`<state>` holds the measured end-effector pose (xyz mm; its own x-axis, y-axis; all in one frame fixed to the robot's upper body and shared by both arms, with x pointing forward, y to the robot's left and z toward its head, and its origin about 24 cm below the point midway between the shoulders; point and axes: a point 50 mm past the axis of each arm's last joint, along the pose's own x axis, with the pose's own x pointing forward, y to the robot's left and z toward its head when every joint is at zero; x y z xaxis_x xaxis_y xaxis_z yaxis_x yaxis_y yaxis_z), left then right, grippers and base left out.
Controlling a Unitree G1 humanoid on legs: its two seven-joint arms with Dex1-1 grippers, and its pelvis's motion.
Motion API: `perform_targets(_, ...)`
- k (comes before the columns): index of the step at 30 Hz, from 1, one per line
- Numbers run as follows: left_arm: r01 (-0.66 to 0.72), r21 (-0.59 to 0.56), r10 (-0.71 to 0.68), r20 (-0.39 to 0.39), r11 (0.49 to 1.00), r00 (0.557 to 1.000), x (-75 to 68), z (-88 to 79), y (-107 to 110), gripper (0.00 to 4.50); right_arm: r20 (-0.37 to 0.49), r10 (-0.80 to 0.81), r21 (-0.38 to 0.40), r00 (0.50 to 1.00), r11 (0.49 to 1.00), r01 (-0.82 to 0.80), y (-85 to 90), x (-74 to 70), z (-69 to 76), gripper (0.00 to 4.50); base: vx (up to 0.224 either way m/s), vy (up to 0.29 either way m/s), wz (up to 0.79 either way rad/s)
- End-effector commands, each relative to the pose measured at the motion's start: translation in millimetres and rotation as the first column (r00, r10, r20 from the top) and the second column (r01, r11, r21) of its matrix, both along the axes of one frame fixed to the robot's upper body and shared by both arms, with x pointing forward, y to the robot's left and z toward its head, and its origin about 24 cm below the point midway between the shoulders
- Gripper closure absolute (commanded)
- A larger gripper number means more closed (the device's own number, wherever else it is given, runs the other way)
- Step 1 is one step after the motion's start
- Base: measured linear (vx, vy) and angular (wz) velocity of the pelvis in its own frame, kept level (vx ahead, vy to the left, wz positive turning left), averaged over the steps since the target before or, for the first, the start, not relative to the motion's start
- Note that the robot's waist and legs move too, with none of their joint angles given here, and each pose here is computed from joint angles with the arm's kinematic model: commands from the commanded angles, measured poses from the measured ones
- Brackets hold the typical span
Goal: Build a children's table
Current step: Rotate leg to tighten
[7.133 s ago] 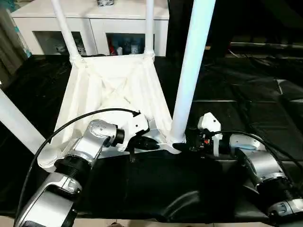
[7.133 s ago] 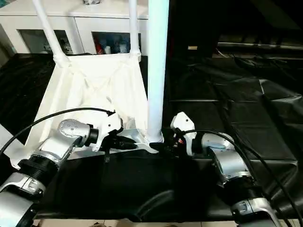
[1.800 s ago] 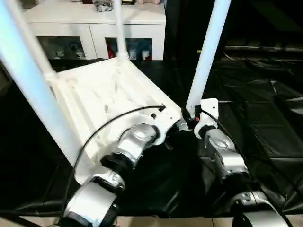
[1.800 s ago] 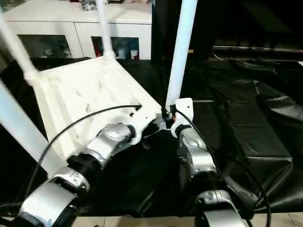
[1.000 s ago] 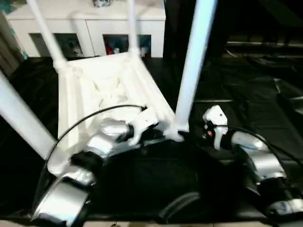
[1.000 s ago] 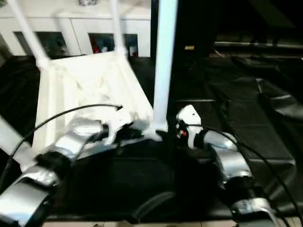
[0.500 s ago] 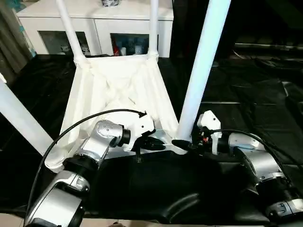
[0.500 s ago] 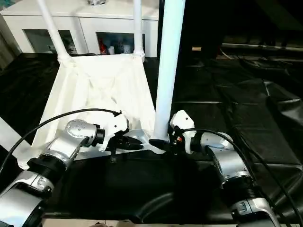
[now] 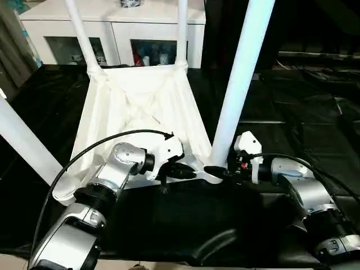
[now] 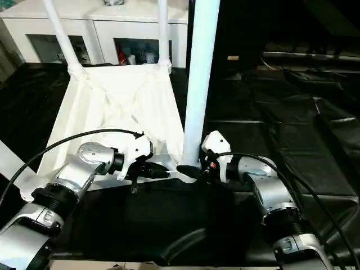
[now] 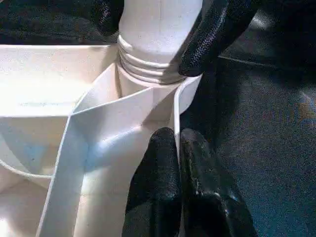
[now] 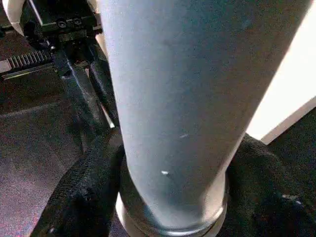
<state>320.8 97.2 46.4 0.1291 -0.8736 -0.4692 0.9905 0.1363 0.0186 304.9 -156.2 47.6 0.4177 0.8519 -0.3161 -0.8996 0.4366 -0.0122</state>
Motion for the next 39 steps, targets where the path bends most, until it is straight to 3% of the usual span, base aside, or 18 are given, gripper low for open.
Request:
perform_targets(1,-0.053,-0.024,0.053,0.02,0.998,0.998,2.0,-0.2,-6,4.5,-0.034,-0.052,-0.017,0.998,0.999,0.052,4.7,2.0,-9.4,1.86,0.0,0.0,0.0)
perform_targets(3,-0.176,-0.013,0.177,0.047,0.984,0.983,10.4,-3.0,-9,4.5,-0.048,-0.224,0.001,0.974,0.975,0.224,2.0,9.1,-17.8,1.87,0.0,0.0,0.0)
perform_targets(7,-0.295,-0.038,0.297,0.041,0.955,0.954,16.4,-4.9,-23,4.5,-0.077,-0.412,-0.004,0.908,0.911,0.413,4.6,12.5,-32.6,1.88,0.0,0.0,0.0)
perform_targets(9,-0.388,-0.036,0.389,0.048,0.921,0.92,19.9,-7.5,-36,4.5,-0.097,-0.564,-0.009,0.82,0.825,0.566,9.3,15.7,-41.9,1.88,0.0,0.0,0.0)
perform_targets(13,-0.481,-0.057,0.483,0.06,0.875,0.873,20.8,-7.8,-65,4.5,-0.117,-0.716,-0.041,0.688,0.696,0.717,24.5,20.3,-50.4,1.88,0.0,0.0,0.0)
perform_targets(17,-0.48,-0.058,0.484,0.094,0.875,0.87,18.9,-7.2,-78,4.5,-0.098,-0.692,-0.019,0.716,0.72,0.694,40.8,21.5,-47.1,1.88,0.0,0.0,0.0)
perform_targets(21,-0.461,-0.051,0.464,0.117,0.886,0.878,18.6,-7.1,-79,4.5,-0.099,-0.697,0.015,0.71,0.713,0.701,42.5,23.4,-43.5,1.88,0.0,0.0,0.0)
perform_targets(22,-0.458,-0.051,0.46,0.121,0.888,0.879,18.8,-7.1,-78,4.5,-0.104,-0.703,0.031,0.703,0.704,0.709,42.0,24.2,-42.1,1.53,0.0,0.0,0.0)
perform_targets(25,-0.437,-0.049,0.439,0.141,0.898,0.887,19.8,-6.6,-73,4.5,-0.083,-0.697,0.058,0.713,0.711,0.701,37.6,26.6,-36.2,1.14,0.0,0.0,0.0)
perform_targets(27,-0.4,-0.045,0.402,0.149,0.915,0.903,20.5,-6.3,-62,4.5,-0.057,-0.649,0.074,0.759,0.755,0.651,24.1,29.0,-24.4,1.1,0.0,0.0,0.0)
perform_targets(28,-0.4,-0.045,0.402,0.149,0.915,0.903,20.5,-6.3,-62,4.5,-0.057,-0.649,0.074,0.759,0.755,0.651,24.1,29.0,-24.4,0.97,0.0,0.0,0.0)
perform_targets(30,-0.389,-0.043,0.391,0.142,0.92,0.909,20.6,-7.0,-56,4.5,-0.031,-0.59,0.066,0.807,0.804,0.591,18.2,27.2,-18.6,0.85,0.0,0.0,0.0)
perform_targets(31,-0.37,-0.046,0.373,0.138,0.928,0.918,20.2,-7.5,-50,4.5,0.003,-0.513,0.046,0.858,0.857,0.512,11.6,23.1,-13.5,0.85,0.0,0.0,0.0)
perform_targets(34,-0.296,-0.036,0.298,0.125,0.955,0.946,16.8,-9.1,-37,4.5,0.04,-0.325,-0.009,0.945,0.946,0.325,-1.7,10.8,-6.6,0.85,0.0,0.0,0.0)
perform_targets(39,-0.176,-0.056,0.18,0.08,0.983,0.98,9.4,-7.1,-29,4.5,0.03,-0.174,-0.006,0.984,0.985,0.175,-5.5,0.2,-0.6,0.85,0.0,0.0,0.0)
